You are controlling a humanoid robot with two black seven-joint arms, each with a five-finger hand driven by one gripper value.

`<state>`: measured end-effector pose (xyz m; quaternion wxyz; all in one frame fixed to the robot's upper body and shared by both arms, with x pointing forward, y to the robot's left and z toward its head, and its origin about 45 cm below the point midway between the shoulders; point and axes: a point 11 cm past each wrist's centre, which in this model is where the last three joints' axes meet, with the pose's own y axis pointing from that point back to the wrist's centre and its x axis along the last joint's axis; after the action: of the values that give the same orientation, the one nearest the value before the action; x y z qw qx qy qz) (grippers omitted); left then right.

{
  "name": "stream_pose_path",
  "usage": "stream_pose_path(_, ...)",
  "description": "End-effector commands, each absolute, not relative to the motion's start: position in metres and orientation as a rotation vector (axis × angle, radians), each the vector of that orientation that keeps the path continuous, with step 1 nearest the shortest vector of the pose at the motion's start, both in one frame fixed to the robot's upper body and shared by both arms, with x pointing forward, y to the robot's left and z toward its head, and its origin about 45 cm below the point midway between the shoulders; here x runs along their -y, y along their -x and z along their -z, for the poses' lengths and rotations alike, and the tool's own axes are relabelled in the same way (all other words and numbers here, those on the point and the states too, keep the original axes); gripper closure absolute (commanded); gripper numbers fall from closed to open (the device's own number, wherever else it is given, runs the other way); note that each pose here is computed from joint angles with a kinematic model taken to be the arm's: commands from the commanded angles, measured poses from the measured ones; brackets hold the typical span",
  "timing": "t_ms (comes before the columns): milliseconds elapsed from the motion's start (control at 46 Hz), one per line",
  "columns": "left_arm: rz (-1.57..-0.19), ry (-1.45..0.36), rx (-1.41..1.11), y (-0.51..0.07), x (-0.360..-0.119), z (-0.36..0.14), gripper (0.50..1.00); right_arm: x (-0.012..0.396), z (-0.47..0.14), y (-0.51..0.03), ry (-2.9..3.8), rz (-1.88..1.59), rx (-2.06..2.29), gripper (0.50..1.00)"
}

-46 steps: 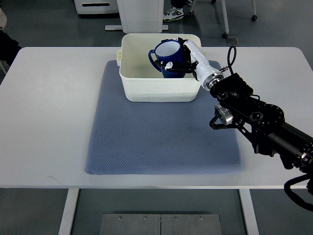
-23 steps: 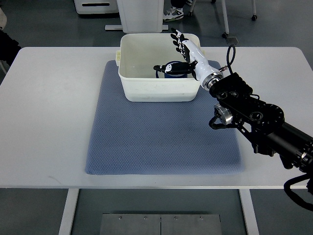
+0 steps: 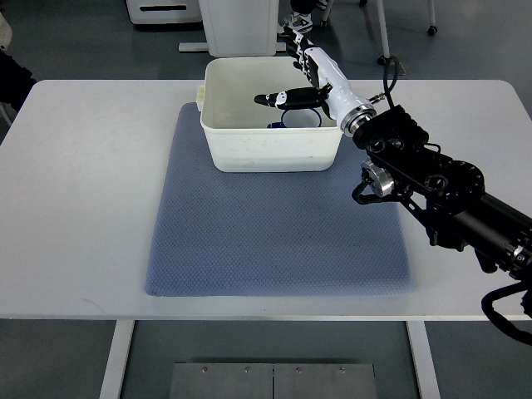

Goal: Place cup in box with right hand

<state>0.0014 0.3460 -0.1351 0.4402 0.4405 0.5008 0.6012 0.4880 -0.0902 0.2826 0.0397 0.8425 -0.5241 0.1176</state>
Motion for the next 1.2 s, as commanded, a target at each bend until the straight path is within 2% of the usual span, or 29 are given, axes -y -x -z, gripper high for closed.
stream_pose_path(0, -1.492, -1.095, -1.244, -0.001, -0.346, 0.135, 0.500, 0.092, -0.293, -0.492, -2.592, -0.340, 1.648, 0.500)
stream_pose_path(196, -1.494, -1.093, -1.243, -0.001, -0.346, 0.135, 0.500, 0.095, -0.299, -0.496, -2.592, -0.304, 1.680, 0.502)
stream_pose_path(696, -1.492, -1.095, -1.244, -0.001, -0.346, 0.135, 0.500, 0.193, -0.290, -0.513, -2.409, -0.093, 1.936, 0.502)
stream_pose_path(1174, -1.492, -1.095, -1.244, -0.001, -0.346, 0.135, 0.500, 0.241, -0.249, -0.503, -2.275, 0.254, 2.109, 0.500)
